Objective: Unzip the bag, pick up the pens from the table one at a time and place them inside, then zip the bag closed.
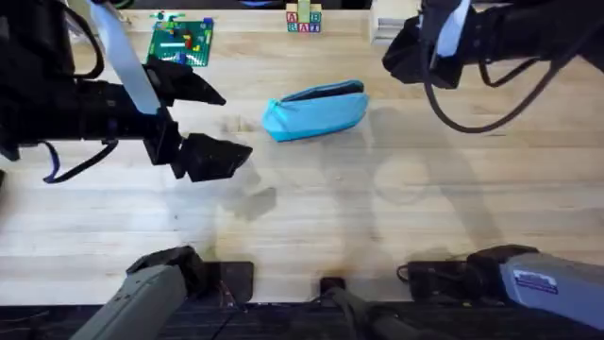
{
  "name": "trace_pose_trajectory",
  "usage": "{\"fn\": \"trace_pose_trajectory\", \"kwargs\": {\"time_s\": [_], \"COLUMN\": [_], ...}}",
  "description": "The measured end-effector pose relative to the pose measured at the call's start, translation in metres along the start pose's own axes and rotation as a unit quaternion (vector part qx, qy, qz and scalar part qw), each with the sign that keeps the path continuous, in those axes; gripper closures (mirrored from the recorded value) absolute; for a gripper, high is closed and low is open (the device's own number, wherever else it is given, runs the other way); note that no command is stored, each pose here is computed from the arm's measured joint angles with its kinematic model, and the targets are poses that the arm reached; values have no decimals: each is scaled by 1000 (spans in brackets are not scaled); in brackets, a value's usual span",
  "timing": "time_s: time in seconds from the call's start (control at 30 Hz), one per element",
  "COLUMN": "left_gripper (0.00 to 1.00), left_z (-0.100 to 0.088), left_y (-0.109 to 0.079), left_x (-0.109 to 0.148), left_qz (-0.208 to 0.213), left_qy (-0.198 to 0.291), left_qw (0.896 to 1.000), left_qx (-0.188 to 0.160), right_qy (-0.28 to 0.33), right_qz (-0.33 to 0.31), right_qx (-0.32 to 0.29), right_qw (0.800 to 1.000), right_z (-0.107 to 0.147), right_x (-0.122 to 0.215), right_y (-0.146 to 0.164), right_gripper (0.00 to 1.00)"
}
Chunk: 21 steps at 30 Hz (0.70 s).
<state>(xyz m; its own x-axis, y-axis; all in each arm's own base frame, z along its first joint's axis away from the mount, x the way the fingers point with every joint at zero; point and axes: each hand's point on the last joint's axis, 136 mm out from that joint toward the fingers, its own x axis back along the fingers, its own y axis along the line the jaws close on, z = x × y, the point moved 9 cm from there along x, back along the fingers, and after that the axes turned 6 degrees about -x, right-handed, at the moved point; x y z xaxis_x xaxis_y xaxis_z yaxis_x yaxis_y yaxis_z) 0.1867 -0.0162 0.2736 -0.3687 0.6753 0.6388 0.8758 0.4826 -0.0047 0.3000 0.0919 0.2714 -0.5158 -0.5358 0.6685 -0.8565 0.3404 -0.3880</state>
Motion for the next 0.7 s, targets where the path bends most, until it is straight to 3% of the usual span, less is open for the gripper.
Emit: {"fn": "trace_pose_trajectory", "kwargs": {"time_s": [0.37, 0.7], "left_gripper": [6, 7], "left_z": [0, 0], "left_y": [0, 0], "left_x": [0, 0], "left_qz": [0, 0], "left_qy": [0, 0], "left_qw": [1000, 1000], "left_qx": [0, 1], "right_qy": [8, -6], "right_qz": [-52, -100], "right_qx": [-23, -44], "right_qw": [998, 994], "right_z": [22, 32], "right_x": [-49, -74], "right_y": [-4, 2], "right_gripper": [972, 972]}}
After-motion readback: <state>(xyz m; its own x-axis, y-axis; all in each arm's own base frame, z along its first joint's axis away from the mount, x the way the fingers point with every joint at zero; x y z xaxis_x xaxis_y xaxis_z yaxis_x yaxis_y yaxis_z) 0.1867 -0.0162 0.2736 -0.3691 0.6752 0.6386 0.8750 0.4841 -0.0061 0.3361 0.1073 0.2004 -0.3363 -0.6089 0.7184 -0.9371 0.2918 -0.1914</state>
